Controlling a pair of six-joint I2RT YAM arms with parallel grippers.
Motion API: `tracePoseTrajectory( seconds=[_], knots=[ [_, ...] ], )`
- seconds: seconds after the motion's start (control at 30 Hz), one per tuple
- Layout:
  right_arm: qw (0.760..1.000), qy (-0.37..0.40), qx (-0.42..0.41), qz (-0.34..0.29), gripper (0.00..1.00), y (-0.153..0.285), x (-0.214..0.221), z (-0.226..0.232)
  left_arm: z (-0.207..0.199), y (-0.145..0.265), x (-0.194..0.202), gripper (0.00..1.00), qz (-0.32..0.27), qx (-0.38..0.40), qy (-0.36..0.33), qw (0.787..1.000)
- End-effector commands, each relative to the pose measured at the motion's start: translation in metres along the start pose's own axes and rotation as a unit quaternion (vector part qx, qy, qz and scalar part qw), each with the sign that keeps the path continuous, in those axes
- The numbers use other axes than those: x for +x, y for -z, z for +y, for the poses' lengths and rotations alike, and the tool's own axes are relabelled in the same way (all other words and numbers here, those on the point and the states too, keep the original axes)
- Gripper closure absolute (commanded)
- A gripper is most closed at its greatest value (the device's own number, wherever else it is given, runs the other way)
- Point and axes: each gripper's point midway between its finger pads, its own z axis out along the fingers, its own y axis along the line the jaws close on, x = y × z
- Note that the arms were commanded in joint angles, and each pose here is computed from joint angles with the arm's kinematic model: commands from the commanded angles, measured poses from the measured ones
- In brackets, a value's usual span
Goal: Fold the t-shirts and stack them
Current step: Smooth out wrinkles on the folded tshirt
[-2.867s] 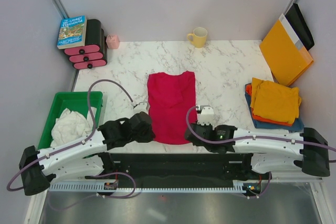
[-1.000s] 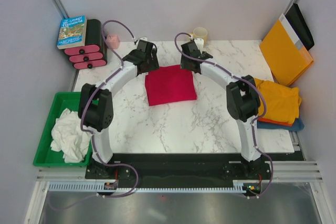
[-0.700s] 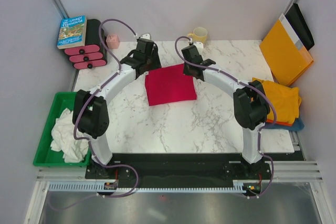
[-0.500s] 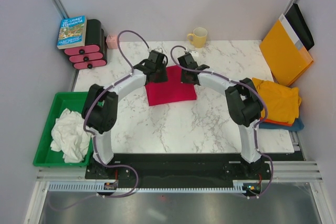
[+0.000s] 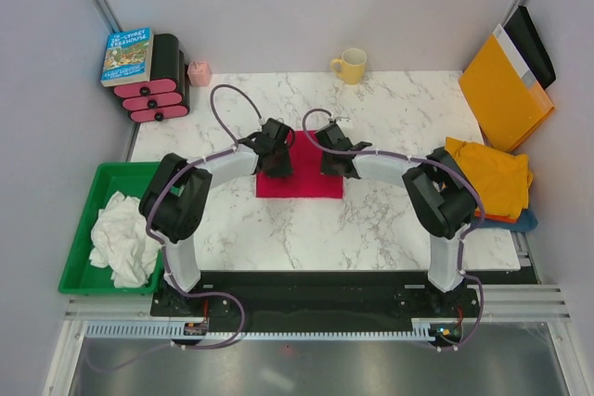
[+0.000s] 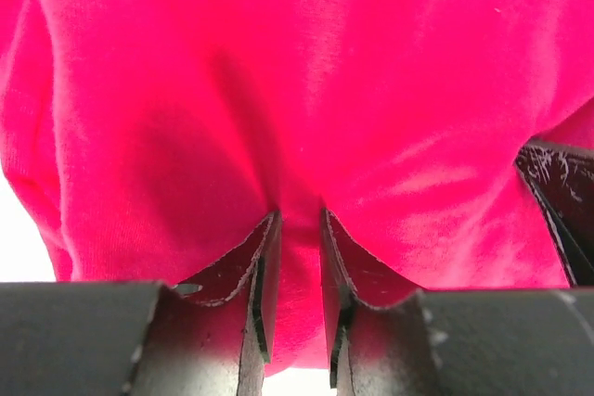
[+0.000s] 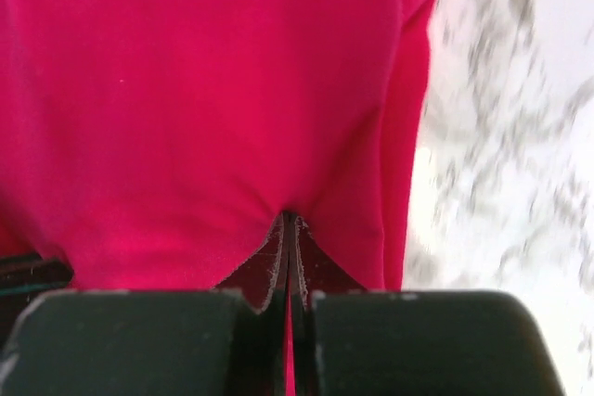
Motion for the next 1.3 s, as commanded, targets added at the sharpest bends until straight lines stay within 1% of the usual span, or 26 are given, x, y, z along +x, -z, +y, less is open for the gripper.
tracePoseTrajectory(
  seconds=[0.0,0.07,0.1,0.17,0.2,0.3,0.37,0.4,0.53,0.63,0.67,0.73,0.77,0.83,0.87,0.9,0.93,0.97,1.0,1.03,1.07,1.13,1.17,1.2,1.23,1.27],
  knots=[
    [0.997,0.028,0.044,0.059,1.00,0.024,0.062,-0.030,0.017,0.024,0.039,0.70,0.026,-0.034,0.003,0.999],
    [0.997,0.028,0.040,0.053,1.00,0.037,0.064,-0.030,0.018,0.033,0.048,0.70,0.025,-0.036,0.002,0.999],
    [0.997,0.032,0.047,0.058,1.00,0.042,0.075,-0.037,0.017,0.042,0.058,0.70,0.023,-0.036,-0.006,0.999],
    [0.997,0.029,0.041,0.052,1.00,0.055,0.076,-0.038,0.016,0.052,0.069,0.70,0.022,-0.036,-0.007,0.999],
    [0.997,0.032,0.046,0.056,1.00,0.059,0.085,-0.043,0.014,0.060,0.080,0.70,0.023,-0.031,-0.014,0.999],
    [0.997,0.035,0.042,0.059,1.00,0.074,0.095,-0.047,0.015,0.071,0.105,0.70,0.037,-0.031,-0.019,0.999],
    [0.998,0.029,0.035,0.053,1.00,0.086,0.097,-0.046,0.012,0.081,0.114,0.70,0.036,-0.027,-0.015,0.999],
    [0.997,0.037,0.033,0.059,1.00,0.090,0.108,-0.047,0.013,0.083,0.125,0.70,0.040,-0.029,-0.024,0.998],
    [0.997,0.045,0.036,0.044,1.00,0.097,0.111,-0.049,0.016,0.090,0.131,0.69,0.027,-0.036,-0.019,0.999],
    [0.998,0.061,0.030,0.004,1.00,0.104,0.082,-0.037,0.010,0.097,0.117,0.55,0.000,-0.027,-0.027,0.999],
    [0.996,0.071,0.038,-0.035,0.99,0.115,0.058,-0.037,0.003,0.109,0.107,0.45,-0.022,-0.010,-0.024,0.999],
    [0.992,0.066,0.031,-0.099,0.88,0.138,0.014,-0.027,-0.004,0.121,0.094,0.39,-0.053,0.005,-0.018,0.998],
    [0.985,0.073,0.039,-0.150,0.72,0.161,-0.016,-0.030,-0.008,0.129,0.088,0.33,-0.067,0.020,-0.016,0.997],
    [0.974,0.063,0.041,-0.212,0.55,0.195,-0.061,-0.028,-0.015,0.152,0.075,0.25,-0.102,0.050,-0.010,0.993],
    [0.968,0.056,0.041,-0.243,0.39,0.217,-0.081,-0.032,-0.017,0.159,0.071,0.18,-0.113,0.059,-0.009,0.992],
    [0.956,0.050,0.068,-0.279,0.30,0.237,-0.106,-0.043,-0.020,0.175,0.065,0.15,-0.130,0.078,-0.008,0.988],
    [0.950,0.044,0.083,-0.297,0.24,0.250,-0.117,-0.052,-0.021,0.181,0.063,0.14,-0.136,0.087,-0.009,0.987],
    [0.941,0.028,0.097,-0.322,0.09,0.266,-0.129,-0.064,-0.021,0.187,0.062,0.11,-0.141,0.094,-0.009,0.986],
    [0.928,0.023,0.147,-0.341,0.02,0.274,-0.138,-0.090,-0.024,0.201,0.061,0.11,-0.149,0.112,-0.009,0.983],
    [0.917,0.011,0.179,-0.356,0.02,0.279,-0.141,-0.107,-0.022,0.205,0.063,0.10,-0.145,0.113,-0.010,0.983],
    [0.901,-0.025,0.193,-0.387,0.02,0.277,-0.141,-0.130,-0.021,0.210,0.065,0.10,-0.145,0.118,-0.010,0.982],
    [0.889,-0.028,0.188,-0.416,0.02,0.273,-0.136,-0.150,-0.019,0.222,0.070,0.09,-0.143,0.132,-0.010,0.981],
    [0.869,-0.070,0.179,-0.456,0.02,0.272,-0.127,-0.170,-0.020,0.225,0.072,0.09,-0.141,0.137,-0.014,0.980],
    [0.861,-0.079,0.176,-0.471,0.02,0.271,-0.121,-0.179,-0.021,0.228,0.074,0.09,-0.137,0.143,-0.020,0.980],
    [0.856,-0.065,0.189,-0.476,0.02,0.269,-0.115,-0.187,-0.021,0.232,0.075,0.09,-0.137,0.148,-0.024,0.979],
    [0.856,-0.054,0.201,-0.473,0.02,0.256,-0.103,-0.195,-0.021,0.233,0.077,0.09,-0.133,0.148,-0.030,0.980]
  ],
)
